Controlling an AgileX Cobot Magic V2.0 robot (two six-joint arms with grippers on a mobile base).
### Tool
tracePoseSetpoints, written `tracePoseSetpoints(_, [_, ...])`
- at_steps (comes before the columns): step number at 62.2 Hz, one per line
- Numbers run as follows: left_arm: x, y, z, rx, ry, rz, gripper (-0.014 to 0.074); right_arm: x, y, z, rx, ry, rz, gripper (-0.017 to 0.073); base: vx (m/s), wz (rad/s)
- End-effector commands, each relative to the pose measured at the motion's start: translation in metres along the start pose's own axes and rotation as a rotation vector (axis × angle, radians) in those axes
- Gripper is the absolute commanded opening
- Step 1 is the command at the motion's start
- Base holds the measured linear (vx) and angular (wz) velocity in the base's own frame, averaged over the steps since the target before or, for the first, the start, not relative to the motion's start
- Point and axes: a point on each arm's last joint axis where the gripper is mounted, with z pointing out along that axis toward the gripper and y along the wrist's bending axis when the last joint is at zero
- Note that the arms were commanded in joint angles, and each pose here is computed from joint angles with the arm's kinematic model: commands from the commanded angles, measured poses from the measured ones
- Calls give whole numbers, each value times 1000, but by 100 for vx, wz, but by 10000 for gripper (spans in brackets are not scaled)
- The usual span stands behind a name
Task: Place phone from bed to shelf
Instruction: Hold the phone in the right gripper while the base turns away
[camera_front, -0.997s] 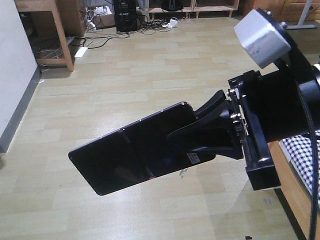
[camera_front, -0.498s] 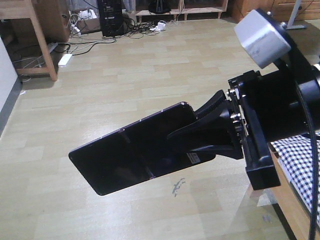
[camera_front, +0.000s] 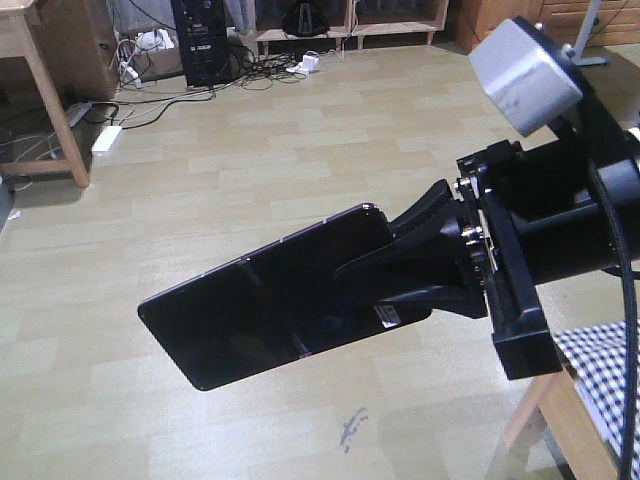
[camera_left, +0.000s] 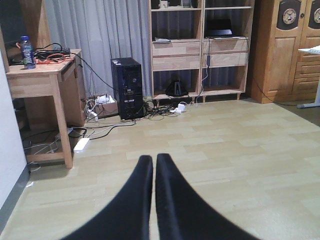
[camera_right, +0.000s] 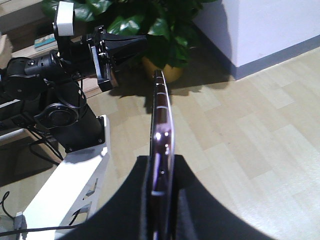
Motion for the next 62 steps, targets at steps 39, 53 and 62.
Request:
tracePoseSetpoints(39, [-15,0,-2,1,-103,-19,1,-12,16,-9,-61,-73,-25,-2,40,-5])
tracePoseSetpoints(53, [-15,0,-2,1,-103,-19,1,-12,16,-9,-61,-73,-25,-2,41,-14])
tracePoseSetpoints(62, [-15,0,-2,1,-103,-19,1,-12,16,-9,-61,-73,-25,-2,40,-19])
